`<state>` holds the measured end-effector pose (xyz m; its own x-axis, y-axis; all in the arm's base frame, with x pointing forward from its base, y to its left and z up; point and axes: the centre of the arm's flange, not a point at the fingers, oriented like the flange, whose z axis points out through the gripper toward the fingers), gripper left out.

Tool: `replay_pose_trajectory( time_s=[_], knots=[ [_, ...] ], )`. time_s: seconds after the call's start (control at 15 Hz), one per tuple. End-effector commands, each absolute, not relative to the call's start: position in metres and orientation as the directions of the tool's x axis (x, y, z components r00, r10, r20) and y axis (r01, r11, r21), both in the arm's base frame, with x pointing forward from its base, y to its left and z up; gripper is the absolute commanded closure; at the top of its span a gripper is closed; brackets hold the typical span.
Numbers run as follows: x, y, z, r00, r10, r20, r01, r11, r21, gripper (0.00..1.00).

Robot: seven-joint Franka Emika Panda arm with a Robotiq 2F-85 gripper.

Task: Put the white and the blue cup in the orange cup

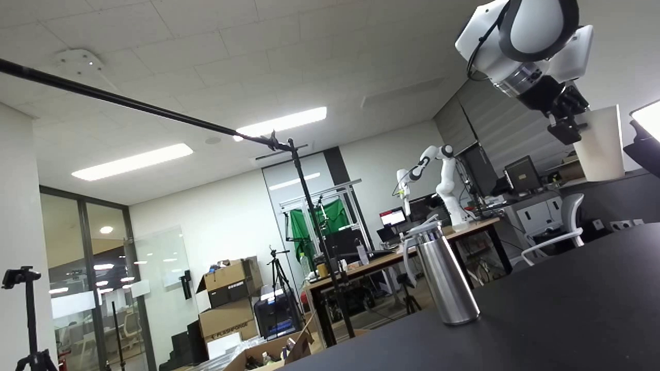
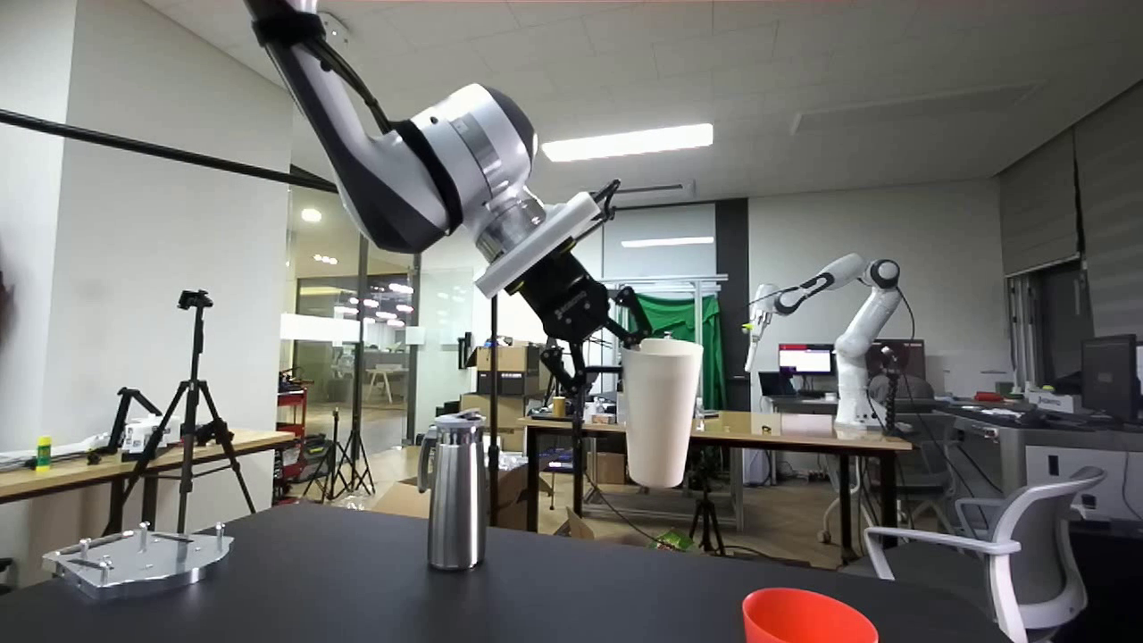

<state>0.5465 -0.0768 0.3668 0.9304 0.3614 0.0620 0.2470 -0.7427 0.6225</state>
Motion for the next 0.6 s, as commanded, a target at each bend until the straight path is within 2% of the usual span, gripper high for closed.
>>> replay_pose_trajectory(
  time_s=[0.0,0.53],
  knots=[
    [0.557,-0.103,0.387,0.951,0.306,0.049,0.204,-0.738,0.644,1.00],
    [0.534,-0.178,0.394,0.985,0.162,-0.056,0.157,-0.719,0.677,1.00]
  ],
)
